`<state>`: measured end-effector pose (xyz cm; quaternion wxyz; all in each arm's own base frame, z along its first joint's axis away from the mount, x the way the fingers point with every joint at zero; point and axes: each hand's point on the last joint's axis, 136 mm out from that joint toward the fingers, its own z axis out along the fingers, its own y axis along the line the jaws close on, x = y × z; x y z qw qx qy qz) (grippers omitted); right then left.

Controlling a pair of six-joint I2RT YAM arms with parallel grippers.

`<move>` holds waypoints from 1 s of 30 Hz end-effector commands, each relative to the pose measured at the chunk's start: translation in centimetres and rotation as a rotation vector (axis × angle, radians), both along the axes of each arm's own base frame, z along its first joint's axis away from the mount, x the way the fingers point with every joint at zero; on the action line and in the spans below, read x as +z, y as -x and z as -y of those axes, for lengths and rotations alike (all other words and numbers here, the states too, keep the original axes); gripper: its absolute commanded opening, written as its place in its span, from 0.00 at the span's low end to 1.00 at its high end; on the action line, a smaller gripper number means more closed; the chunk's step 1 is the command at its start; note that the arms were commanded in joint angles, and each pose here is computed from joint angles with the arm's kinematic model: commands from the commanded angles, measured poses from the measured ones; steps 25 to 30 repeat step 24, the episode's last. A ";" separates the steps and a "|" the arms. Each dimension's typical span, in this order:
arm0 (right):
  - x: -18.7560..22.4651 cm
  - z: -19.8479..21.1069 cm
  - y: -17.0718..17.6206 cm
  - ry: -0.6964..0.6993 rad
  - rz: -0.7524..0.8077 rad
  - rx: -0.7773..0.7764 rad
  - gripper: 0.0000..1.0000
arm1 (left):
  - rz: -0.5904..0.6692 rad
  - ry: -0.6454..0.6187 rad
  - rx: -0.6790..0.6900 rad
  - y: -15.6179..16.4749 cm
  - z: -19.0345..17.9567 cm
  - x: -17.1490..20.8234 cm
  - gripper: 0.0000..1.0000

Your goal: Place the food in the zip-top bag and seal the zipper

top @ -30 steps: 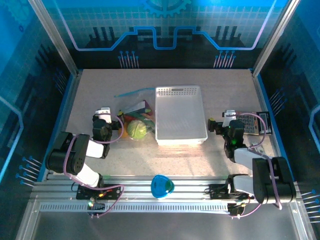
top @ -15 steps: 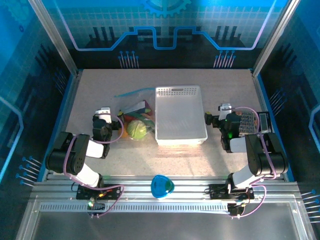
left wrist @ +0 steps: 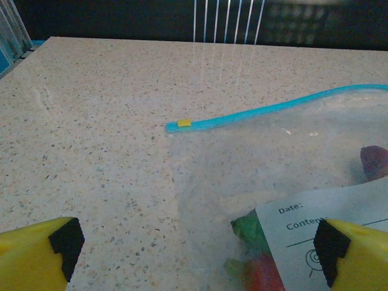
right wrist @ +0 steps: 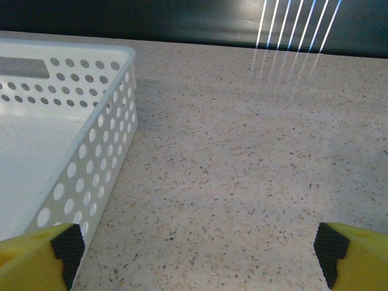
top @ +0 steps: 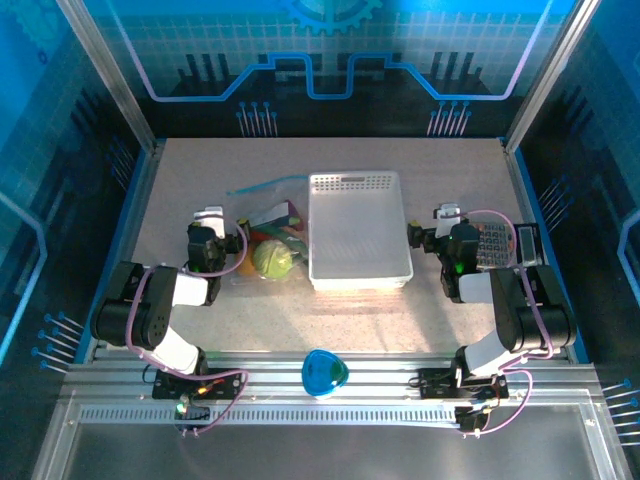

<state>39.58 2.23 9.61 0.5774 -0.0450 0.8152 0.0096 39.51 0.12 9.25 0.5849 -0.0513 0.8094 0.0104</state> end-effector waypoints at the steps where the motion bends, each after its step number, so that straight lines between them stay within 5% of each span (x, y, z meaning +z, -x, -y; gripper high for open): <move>1: 0.2 -0.8 -0.4 0.021 0.003 0.037 1.00 | -0.005 0.001 -0.007 -0.1 0.0 0.3 0.99; 30: 0.2 -0.8 -0.4 0.021 0.003 0.037 1.00 | -0.010 0.008 -0.055 -0.2 0.7 0.3 0.99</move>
